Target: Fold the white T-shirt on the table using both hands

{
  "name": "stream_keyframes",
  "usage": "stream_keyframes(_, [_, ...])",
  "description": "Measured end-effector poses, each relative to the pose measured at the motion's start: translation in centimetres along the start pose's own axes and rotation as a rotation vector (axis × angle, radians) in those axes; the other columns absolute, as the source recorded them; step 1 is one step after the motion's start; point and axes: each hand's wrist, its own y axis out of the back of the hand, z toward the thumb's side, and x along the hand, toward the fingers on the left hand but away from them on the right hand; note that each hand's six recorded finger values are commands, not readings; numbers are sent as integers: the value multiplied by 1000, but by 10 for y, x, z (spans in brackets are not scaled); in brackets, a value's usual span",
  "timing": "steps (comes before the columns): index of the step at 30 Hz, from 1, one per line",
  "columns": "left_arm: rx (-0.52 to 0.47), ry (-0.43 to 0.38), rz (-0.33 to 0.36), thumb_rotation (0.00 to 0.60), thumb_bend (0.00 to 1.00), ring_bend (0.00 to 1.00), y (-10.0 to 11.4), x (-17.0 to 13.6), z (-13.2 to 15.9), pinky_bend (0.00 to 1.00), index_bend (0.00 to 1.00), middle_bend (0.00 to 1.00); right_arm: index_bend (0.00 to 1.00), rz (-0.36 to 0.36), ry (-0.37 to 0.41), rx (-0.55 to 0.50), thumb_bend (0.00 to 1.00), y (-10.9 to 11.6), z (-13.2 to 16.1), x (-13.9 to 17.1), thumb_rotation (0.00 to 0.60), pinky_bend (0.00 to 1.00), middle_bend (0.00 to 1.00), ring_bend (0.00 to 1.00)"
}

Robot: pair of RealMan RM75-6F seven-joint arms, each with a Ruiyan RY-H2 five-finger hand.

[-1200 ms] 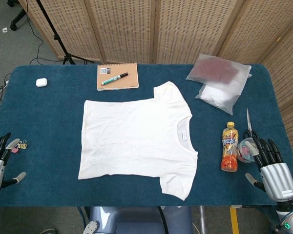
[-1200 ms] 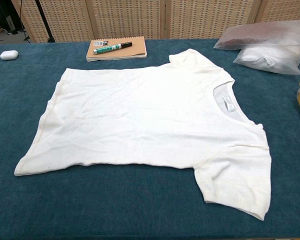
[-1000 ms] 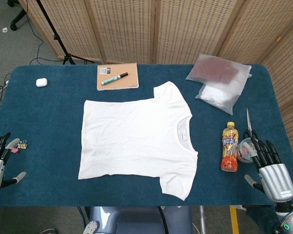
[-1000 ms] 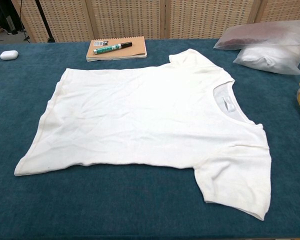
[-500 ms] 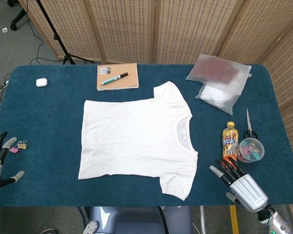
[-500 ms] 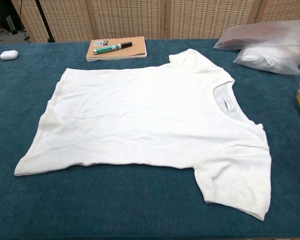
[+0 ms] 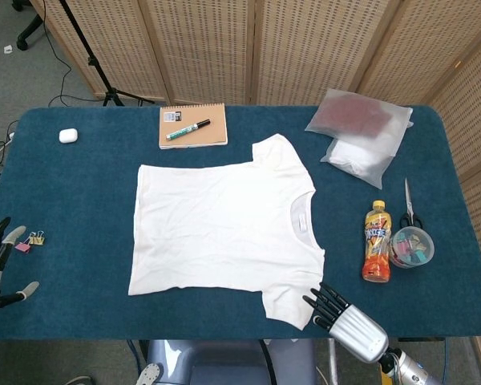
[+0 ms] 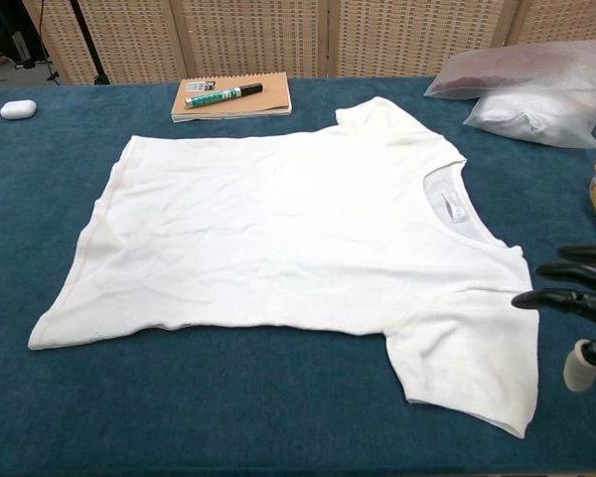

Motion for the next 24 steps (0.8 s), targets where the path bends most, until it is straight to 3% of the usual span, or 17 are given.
stream_keyframes(5, [1, -1, -8, 600, 0, 0, -2, 0, 1, 0, 0, 0, 433, 10, -10, 16, 101, -5, 0, -12, 600, 0, 131, 0])
stream_keyframes(24, [1, 10, -21, 600, 0, 0, -4, 1, -1, 0, 0, 0, 443, 47, -42, 3, 156, -25, 5, -44, 600, 0, 141, 0])
